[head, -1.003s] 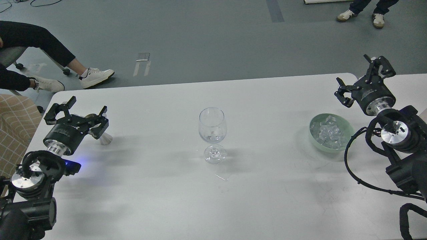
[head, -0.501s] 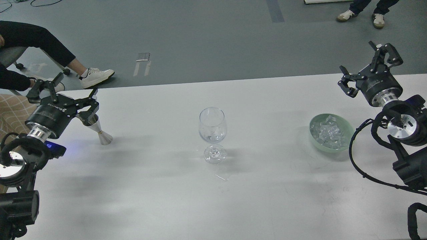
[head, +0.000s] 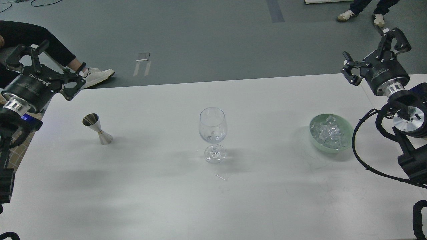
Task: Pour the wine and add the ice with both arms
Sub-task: 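Raise the open left gripper up and away from the metal cup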
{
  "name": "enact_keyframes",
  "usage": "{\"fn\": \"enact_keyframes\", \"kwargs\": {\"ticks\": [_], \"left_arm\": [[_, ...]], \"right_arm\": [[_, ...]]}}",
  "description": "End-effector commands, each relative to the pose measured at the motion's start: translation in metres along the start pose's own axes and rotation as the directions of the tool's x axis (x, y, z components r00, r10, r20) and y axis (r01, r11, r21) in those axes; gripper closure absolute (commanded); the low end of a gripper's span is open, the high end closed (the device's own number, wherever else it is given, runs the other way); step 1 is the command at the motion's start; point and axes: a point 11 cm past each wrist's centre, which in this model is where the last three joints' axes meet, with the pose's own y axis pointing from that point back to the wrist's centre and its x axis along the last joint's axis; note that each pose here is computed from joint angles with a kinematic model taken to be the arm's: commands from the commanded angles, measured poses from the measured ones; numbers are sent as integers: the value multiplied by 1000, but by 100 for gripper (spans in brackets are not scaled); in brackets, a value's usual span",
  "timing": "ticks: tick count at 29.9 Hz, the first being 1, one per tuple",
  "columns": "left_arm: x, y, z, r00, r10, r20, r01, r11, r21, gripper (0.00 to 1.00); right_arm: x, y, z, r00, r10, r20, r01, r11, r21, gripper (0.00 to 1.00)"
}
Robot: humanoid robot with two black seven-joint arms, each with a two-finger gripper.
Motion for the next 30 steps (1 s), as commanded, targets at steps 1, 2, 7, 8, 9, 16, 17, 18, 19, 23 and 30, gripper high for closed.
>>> {"fn": "enact_keyframes", "kwargs": {"ticks": [1, 2, 7, 8, 9, 16, 17, 18, 19, 23, 30], "left_arm": [[-24, -19, 17, 1000, 2, -9, -2, 1000, -15, 6], [-29, -22, 19, 1000, -8, -5, 8, 1000, -7, 6], [-44, -31, 19, 997, -76, 10, 76, 997, -26, 5], [-45, -32, 19, 997, -76, 12, 77, 996, -53, 5], [-45, -34, 23, 997, -76, 33, 79, 989, -128, 5], [-55, -53, 9, 962, -15, 271, 73, 976, -204, 3], [-57, -57, 7, 961, -7, 275, 63, 979, -196, 3], [-59, -62, 6, 961, 7, 276, 47, 981, -188, 2], [-59, -64, 4, 959, 19, 282, 34, 983, -181, 3], [-61, -73, -10, 949, 32, 315, 10, 991, -132, 2], [-58, -82, -22, 952, 41, 303, 0, 991, -134, 2]], "right_arm": [[-3, 0, -4, 1000, -13, -2, 13, 1000, 8, 0], [-3, 0, -6, 1000, -15, -5, 15, 1000, 10, 0], [-2, 0, -10, 1000, -18, -12, 19, 1000, 14, 0], [-2, 0, -10, 1000, -18, -12, 19, 1000, 14, 0], [-2, 0, -11, 1000, -19, -13, 20, 1000, 15, 0], [-11, -1, -14, 999, -42, -19, 43, 999, 21, 0], [-12, -1, -18, 998, -47, -29, 48, 999, 26, 0], [-15, -1, -24, 998, -56, -42, 58, 998, 33, 0], [-15, -1, -26, 997, -59, -51, 60, 998, 34, 0], [-8, 4, -49, 991, -52, -126, 57, 997, 41, 0], [13, 16, -89, 951, -23, -307, 27, 1000, 9, 0]]}}
